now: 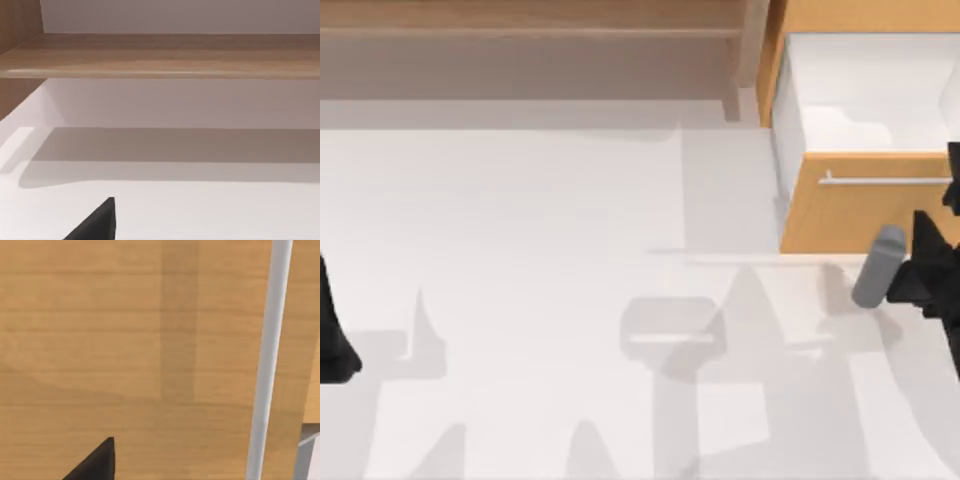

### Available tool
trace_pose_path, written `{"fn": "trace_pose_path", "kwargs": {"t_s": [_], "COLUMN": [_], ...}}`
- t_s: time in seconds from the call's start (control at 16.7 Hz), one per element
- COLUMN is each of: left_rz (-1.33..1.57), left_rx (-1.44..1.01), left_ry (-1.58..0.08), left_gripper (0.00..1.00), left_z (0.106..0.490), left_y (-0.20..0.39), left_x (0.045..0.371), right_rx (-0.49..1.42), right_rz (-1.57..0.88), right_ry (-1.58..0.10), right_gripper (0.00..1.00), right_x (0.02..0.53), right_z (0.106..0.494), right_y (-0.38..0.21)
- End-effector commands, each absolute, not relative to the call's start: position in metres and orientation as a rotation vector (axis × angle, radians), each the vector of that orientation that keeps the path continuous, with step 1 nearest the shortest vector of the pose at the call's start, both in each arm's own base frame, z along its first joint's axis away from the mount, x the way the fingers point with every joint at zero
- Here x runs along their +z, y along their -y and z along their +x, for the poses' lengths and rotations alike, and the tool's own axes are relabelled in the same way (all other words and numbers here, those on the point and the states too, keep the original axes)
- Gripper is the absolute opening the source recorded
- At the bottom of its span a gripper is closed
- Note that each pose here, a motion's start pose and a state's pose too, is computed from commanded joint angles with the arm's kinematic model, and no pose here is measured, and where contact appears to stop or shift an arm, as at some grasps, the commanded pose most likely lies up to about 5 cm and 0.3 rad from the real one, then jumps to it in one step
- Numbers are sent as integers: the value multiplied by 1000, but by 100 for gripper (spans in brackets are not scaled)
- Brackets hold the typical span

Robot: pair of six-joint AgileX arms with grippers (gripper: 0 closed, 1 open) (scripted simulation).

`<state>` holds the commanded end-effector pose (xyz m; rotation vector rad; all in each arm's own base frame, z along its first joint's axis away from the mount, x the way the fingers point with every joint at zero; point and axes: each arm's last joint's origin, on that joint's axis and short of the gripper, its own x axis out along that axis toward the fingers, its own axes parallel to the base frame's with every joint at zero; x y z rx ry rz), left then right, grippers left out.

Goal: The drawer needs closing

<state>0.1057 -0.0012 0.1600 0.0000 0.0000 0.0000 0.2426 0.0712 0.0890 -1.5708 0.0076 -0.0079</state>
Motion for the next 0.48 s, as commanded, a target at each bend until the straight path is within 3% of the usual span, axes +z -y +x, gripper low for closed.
{"fn": "trace_pose_path", "kwargs": {"t_s": [0.42,0.48], "left_rz": [0,0], "left_rx": [0,0], "left_ry": [0,0], "left_gripper": [100,100], "left_z": [106,106], "left_y": [1,1], "left_x": [160,160], "right_rx": [-8,-8], "right_rz": [-1571,-1571], "right_ry": [-8,-8], "right_gripper": [100,92], "right_x": [89,89], "right_z": [253,253], "right_y": [-71,-71]}}
